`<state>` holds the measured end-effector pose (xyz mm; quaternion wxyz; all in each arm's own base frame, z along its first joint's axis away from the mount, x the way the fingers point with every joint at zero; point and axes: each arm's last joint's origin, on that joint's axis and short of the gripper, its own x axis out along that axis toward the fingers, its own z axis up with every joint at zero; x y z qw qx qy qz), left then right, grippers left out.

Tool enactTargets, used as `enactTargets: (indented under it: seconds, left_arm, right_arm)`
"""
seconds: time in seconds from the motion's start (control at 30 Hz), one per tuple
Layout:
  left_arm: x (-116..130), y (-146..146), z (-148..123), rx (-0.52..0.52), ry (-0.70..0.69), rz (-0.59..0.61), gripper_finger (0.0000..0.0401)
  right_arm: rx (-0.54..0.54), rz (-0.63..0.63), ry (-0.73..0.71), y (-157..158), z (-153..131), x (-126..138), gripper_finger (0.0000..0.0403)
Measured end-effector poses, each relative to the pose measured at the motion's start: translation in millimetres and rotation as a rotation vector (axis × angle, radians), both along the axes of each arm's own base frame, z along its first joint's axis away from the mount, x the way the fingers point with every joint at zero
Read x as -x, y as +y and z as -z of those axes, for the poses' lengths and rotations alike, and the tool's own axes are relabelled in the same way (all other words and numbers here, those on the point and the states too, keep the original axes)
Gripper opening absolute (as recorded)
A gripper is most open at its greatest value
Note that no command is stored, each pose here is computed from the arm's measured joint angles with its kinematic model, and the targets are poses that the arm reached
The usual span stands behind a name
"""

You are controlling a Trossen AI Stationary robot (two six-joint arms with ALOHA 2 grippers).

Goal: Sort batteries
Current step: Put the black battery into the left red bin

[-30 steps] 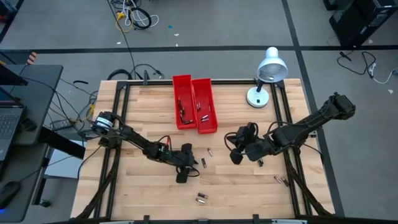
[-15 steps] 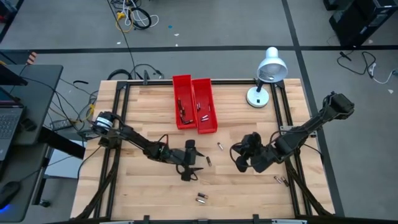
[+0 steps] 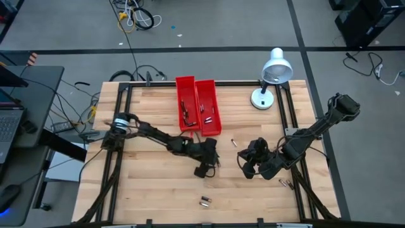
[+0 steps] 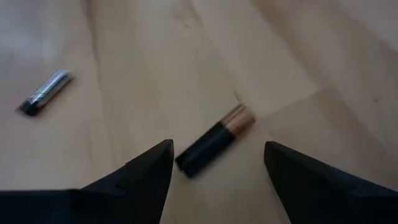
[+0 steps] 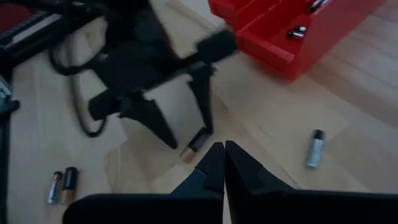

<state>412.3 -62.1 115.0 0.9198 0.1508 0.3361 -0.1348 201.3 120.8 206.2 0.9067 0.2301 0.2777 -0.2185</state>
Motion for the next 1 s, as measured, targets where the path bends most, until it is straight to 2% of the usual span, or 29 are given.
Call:
enactTargets:
  seconds: [0.17,0.3,0.5,0.73,1.0]
  left_arm:
    - [-9.8,9.8,12.7,0.072,0.017,0.080,0.0267]
    - [-11.2,11.7,17.6,0.092,0.030,0.094,0.0243]
    - [-13.2,10.3,16.9,0.168,0.013,0.081,0.0163]
    - [-13.3,8.8,16.9,0.182,0.009,0.096,0.0060]
    - [-8.7,9.8,4.1,0.251,0.051,-0.011,0.0060]
  right_arm:
    - [0.001,-0.014,0.001,2.7,0.1,1.7,0.0001]
    - [0.000,-0.015,0.001,2.9,0.1,1.7,0.0001]
    - [-0.003,-0.013,-0.001,3.0,0.0,1.7,0.0001]
    - [-0.001,-0.014,-0.001,3.0,0.0,1.6,0.0000]
    - [0.035,-0.017,0.003,2.1,0.1,2.0,0.0000]
